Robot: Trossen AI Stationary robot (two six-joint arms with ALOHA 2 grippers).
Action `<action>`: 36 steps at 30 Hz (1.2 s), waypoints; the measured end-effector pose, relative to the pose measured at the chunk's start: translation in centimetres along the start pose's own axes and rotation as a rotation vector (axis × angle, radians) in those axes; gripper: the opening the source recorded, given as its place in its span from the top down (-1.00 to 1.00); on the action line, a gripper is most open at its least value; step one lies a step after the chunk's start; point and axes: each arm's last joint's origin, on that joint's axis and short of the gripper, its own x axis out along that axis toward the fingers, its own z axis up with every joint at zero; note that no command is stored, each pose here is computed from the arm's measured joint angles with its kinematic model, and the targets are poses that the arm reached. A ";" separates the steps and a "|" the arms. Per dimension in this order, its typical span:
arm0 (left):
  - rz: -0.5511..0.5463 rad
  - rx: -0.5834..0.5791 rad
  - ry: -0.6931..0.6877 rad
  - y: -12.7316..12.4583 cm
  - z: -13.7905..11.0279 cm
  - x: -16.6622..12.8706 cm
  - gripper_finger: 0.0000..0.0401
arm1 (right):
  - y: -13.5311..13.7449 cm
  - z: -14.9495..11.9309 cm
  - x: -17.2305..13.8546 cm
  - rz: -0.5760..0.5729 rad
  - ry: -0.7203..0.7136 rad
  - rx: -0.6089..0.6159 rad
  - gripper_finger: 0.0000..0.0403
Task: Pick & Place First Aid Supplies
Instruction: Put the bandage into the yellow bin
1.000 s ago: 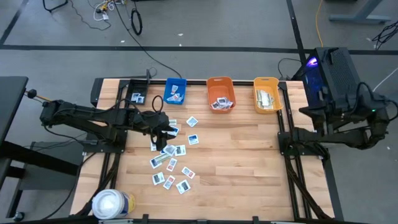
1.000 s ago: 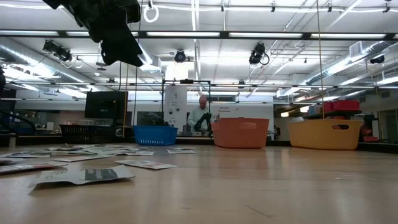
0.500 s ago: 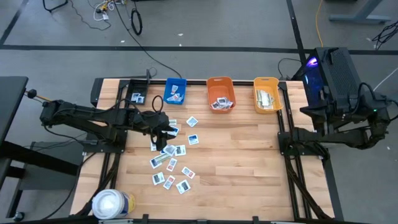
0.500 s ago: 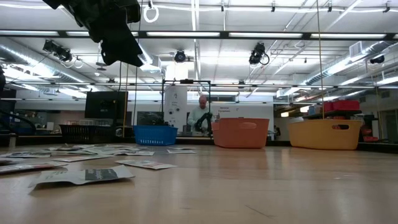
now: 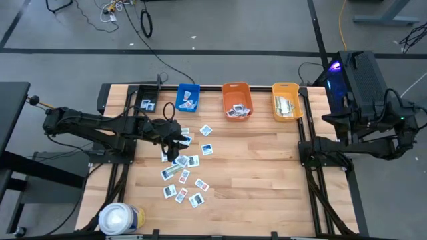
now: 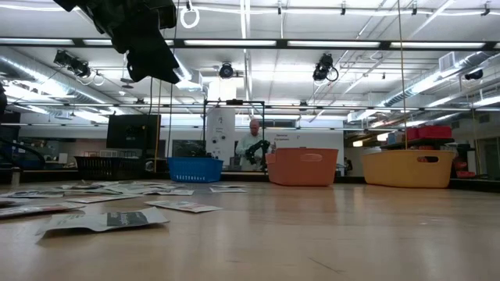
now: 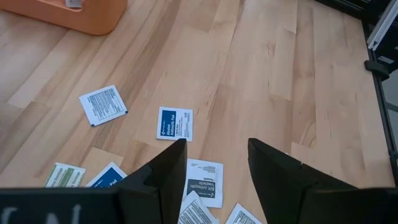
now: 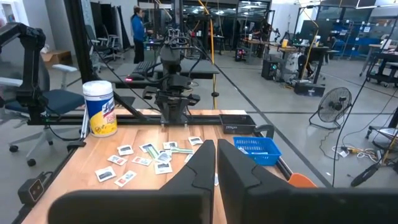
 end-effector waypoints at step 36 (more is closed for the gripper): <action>-0.120 0.123 -0.086 -1.0 5.0 -3.1 0.12 | 0.0 0.0 0.0 0.000 0.001 0.000 0.89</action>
